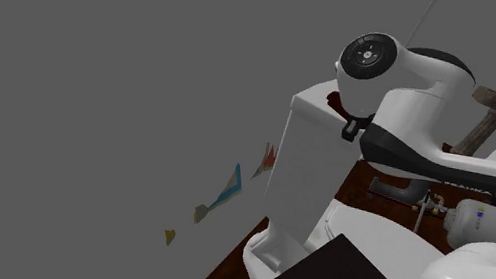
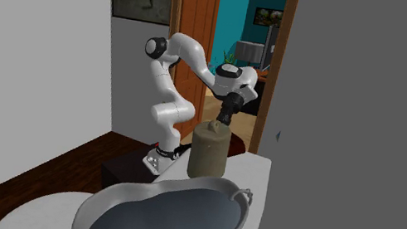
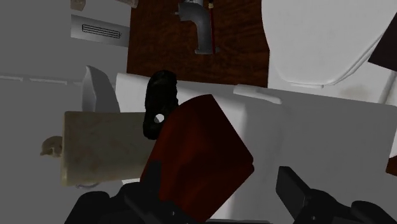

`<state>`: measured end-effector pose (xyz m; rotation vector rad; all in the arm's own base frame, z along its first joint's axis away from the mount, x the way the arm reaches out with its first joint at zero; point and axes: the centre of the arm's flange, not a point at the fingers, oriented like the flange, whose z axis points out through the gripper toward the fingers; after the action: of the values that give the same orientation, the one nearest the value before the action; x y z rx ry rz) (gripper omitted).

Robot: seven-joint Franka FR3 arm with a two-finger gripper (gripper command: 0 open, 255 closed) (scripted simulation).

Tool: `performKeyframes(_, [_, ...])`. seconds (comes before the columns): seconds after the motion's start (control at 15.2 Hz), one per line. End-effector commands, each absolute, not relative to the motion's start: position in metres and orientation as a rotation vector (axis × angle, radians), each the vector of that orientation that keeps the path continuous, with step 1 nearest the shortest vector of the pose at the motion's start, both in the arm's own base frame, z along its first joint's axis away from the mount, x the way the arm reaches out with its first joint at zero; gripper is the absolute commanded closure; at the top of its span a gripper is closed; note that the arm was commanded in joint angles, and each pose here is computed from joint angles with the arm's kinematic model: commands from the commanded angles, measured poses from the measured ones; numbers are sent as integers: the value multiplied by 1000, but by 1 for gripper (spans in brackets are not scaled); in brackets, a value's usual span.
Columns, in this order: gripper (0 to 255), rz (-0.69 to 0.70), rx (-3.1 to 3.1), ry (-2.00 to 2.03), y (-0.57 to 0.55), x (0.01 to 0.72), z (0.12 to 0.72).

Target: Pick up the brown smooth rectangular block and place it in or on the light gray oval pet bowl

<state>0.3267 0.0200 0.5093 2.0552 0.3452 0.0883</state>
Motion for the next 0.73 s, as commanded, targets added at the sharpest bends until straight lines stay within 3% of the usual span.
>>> performKeyframes(0.0, [0, 89, 2043, 348, 11, 329, 505])
performKeyframes(0.66, [0, 89, 2043, 348, -1, 332, 498])
